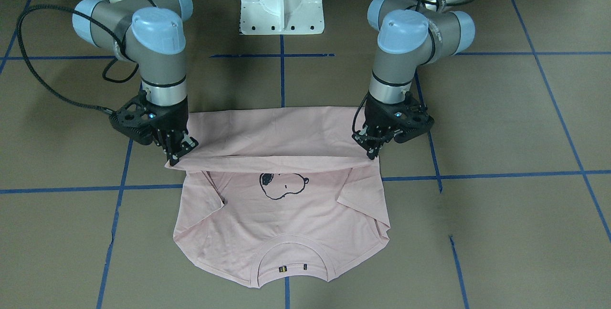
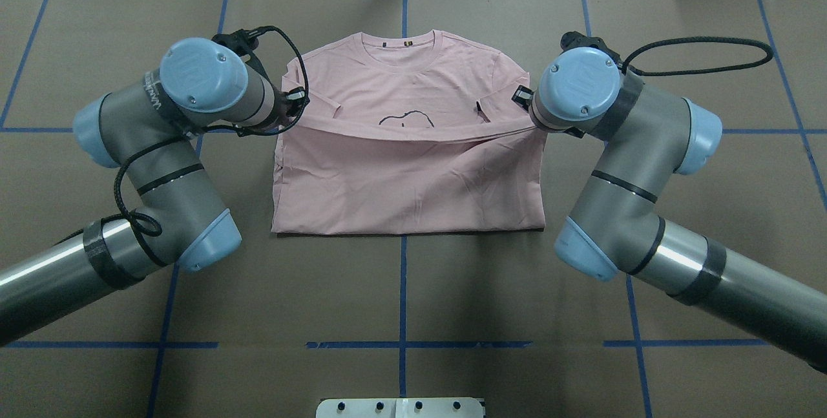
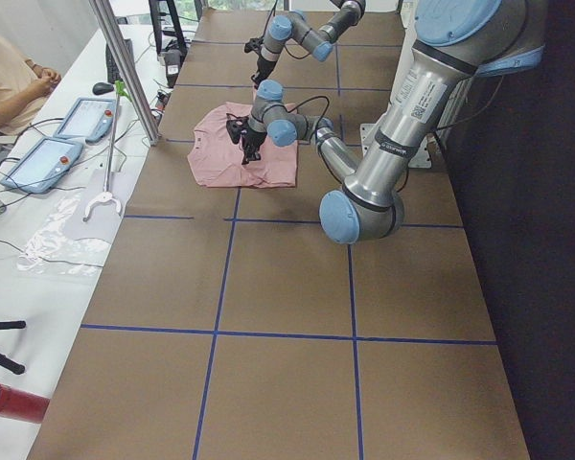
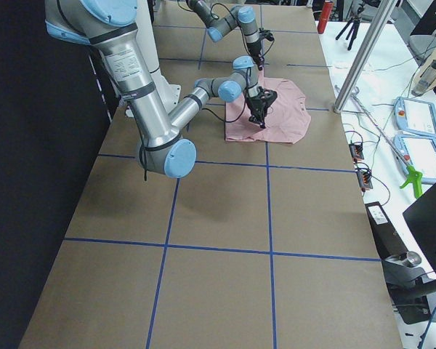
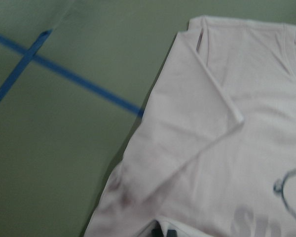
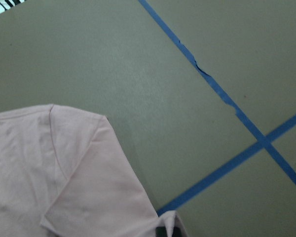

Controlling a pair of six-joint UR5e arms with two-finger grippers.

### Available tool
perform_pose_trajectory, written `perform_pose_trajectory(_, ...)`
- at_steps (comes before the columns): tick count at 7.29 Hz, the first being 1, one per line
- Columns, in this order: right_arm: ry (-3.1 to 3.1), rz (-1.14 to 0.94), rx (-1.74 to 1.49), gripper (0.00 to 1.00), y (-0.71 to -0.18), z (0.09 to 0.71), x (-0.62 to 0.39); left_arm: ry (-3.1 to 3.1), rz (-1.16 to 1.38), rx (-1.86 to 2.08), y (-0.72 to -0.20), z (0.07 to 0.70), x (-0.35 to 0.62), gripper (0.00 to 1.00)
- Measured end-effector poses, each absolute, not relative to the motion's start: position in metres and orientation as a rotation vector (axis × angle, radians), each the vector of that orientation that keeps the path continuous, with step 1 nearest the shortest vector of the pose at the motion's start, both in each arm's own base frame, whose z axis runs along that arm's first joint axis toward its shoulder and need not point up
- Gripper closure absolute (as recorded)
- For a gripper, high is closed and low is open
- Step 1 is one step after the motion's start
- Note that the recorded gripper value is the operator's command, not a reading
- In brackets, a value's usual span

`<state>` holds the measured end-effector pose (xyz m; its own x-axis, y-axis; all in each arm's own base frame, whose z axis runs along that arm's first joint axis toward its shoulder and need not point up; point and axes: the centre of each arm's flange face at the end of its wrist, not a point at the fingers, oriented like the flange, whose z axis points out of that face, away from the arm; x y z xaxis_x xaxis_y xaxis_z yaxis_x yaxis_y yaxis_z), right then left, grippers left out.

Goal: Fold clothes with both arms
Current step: 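Lift the hem with both grippers and fold it toward the collar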

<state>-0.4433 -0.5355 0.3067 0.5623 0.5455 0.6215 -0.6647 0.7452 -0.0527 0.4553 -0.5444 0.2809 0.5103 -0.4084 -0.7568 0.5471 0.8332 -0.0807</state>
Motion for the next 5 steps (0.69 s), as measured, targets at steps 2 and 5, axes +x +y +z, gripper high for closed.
perform_pose_trajectory(2, -0.628, 0.740, 0.207, 1.00, -0.596, 0.311, -0.463, 0.823, -0.565, 0.250, -0.596, 0.296, 0.441, 1.00)
perform_pose_trajectory(5, -0.595, 0.762, 0.206, 1.00, -0.647, 0.317, -0.488, 0.774, -0.561, 0.315, -0.645, 0.312, 0.466, 1.00)
